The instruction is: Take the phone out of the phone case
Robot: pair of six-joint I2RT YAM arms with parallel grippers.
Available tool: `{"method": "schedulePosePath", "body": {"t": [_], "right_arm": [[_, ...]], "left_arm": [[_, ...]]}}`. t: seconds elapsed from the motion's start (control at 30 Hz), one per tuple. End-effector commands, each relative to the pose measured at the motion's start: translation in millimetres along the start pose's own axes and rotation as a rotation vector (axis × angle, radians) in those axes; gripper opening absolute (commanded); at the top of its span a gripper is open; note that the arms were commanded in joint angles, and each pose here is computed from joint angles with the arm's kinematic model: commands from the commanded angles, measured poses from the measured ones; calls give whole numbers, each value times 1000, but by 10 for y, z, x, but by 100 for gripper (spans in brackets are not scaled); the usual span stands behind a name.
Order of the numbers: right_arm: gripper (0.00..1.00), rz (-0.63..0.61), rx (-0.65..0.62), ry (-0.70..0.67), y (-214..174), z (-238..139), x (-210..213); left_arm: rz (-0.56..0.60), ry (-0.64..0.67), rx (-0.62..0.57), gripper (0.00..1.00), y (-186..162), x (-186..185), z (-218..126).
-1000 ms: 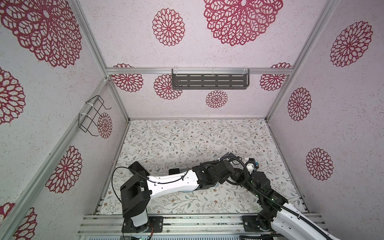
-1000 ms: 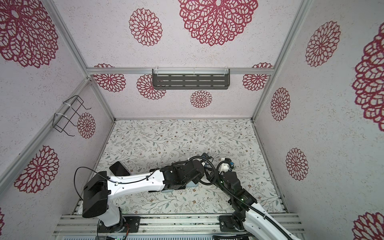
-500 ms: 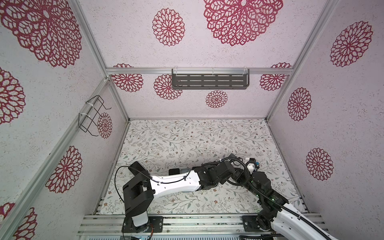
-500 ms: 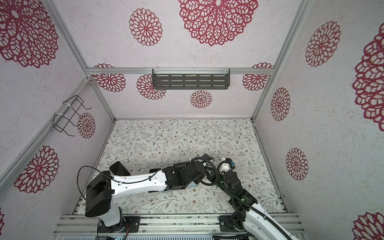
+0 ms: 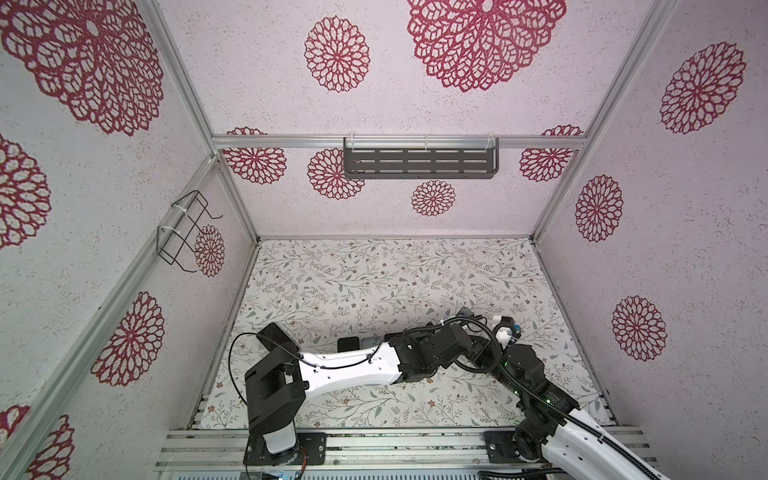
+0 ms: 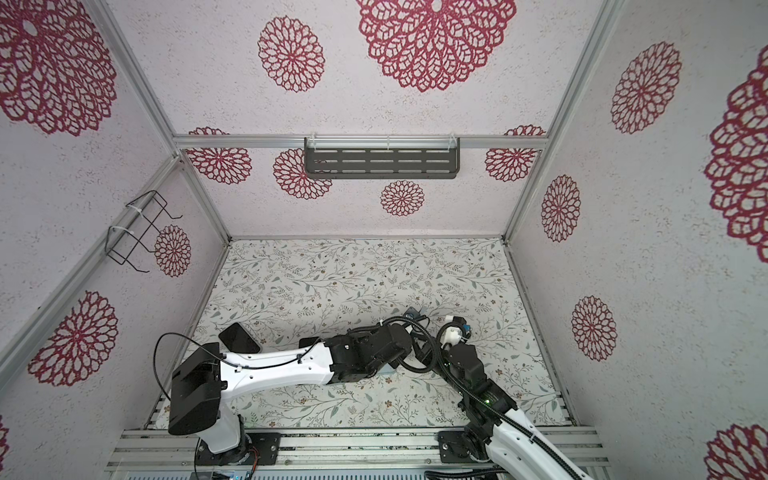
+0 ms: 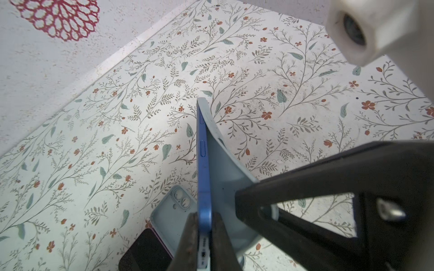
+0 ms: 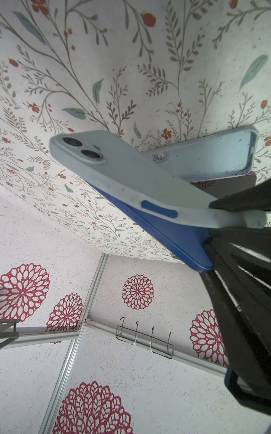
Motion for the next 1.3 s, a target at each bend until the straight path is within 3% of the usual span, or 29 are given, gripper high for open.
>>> {"method": "schedulePosePath", "body": {"t": [0.0,0.27,0.6,0.9,1.27], "right_arm": [[0,-9,-38,4,23,-18,-41],[0,1,-74,-101,-10,-44,-373],[0,-139,-175,-275,147,-242,-331],[0,-239,-250,-342,296,-376,-130],[0,-408,-371,-415,573,-676,416]], "left_arm": [[-58,64,-136,0,282,186,-342],[-63,133,-189,0,320,405,-689],[70,232,-93,0,319,461,-839],[165,249,8,0,254,307,-642],[320,219,150,0,291,4,-245]]}}
Point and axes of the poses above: each gripper's point midway between its finger pads, its own z axis out along the fingers, its own x axis along the line the jaws close on, y = z × x, the point moved 8 cm from there along -z, back along the fingers, and after that the axes turned 10 degrees about z, right-handed, at the moved point
